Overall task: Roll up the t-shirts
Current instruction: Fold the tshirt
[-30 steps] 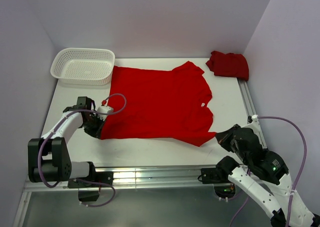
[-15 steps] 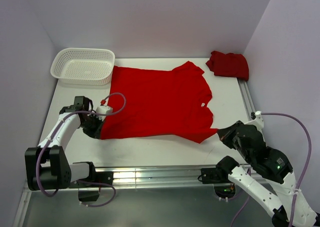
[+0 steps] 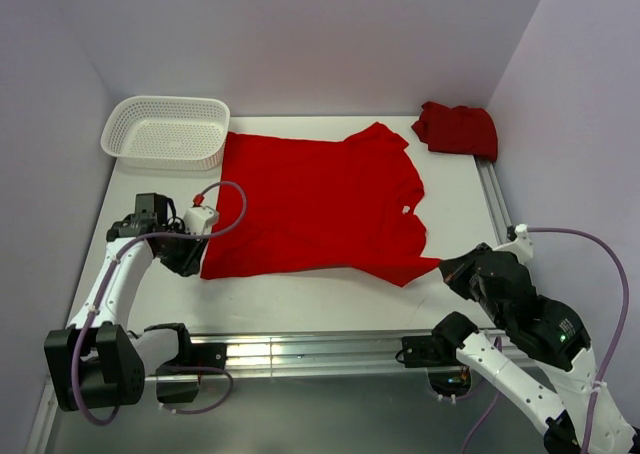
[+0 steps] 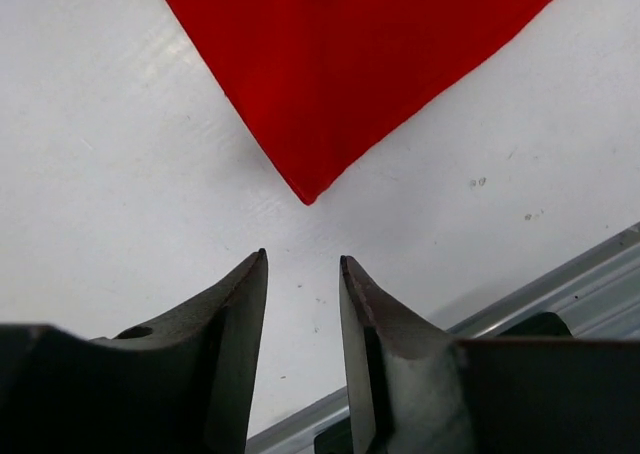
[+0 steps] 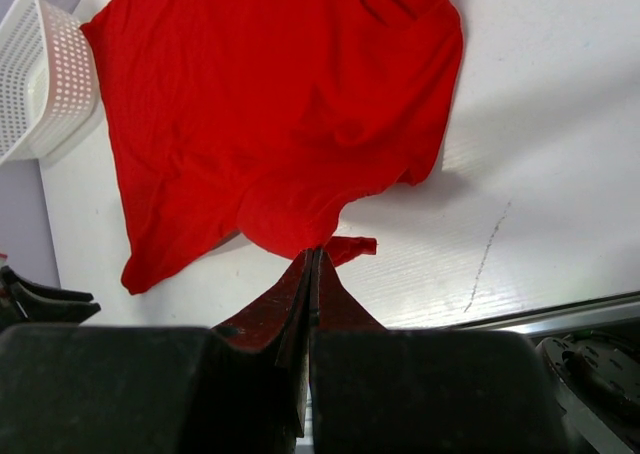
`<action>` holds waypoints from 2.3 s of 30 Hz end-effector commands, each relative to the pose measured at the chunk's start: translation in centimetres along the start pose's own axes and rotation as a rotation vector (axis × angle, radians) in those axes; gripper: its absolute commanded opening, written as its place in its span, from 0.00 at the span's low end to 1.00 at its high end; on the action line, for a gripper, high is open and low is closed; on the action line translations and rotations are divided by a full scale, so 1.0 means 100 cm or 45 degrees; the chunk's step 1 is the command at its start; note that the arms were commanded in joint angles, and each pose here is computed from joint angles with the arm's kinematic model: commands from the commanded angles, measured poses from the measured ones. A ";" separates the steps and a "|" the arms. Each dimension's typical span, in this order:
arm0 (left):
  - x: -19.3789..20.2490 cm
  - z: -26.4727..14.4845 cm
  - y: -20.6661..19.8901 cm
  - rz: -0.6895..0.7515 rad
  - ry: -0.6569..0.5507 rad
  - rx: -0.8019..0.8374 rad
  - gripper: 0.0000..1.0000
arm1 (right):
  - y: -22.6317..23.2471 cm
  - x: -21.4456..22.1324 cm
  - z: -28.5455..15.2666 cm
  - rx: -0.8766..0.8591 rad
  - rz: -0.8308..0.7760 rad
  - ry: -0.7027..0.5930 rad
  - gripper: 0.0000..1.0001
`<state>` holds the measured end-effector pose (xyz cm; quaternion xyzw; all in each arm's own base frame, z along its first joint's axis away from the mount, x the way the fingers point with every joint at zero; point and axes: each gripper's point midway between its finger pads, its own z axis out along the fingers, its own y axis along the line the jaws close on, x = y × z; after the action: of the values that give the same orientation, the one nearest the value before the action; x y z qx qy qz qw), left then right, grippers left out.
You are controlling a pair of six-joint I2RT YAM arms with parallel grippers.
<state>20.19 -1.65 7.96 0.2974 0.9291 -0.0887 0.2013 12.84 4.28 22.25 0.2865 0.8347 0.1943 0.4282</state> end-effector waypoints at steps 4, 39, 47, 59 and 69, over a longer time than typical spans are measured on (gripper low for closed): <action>-0.016 0.000 -0.001 0.101 -0.066 -0.003 0.42 | 0.001 -0.003 0.005 0.002 0.022 -0.033 0.00; 0.000 0.049 -0.005 0.759 -0.025 -0.081 0.46 | 0.011 0.008 0.026 0.024 -0.027 0.013 0.00; 0.014 0.062 -0.008 0.774 0.016 -0.053 0.47 | 0.010 0.009 0.028 0.029 -0.027 0.014 0.00; 0.007 0.063 -0.006 0.744 -0.014 -0.073 0.14 | 0.009 0.004 0.025 0.045 -0.035 -0.004 0.00; -0.001 0.046 -0.023 0.711 0.005 0.096 0.00 | 0.002 -0.008 0.013 0.085 -0.039 -0.044 0.00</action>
<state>20.96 -3.87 2.93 0.5448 0.8108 -0.0230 0.2130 14.34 5.06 20.90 0.2851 0.8465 0.1681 0.4171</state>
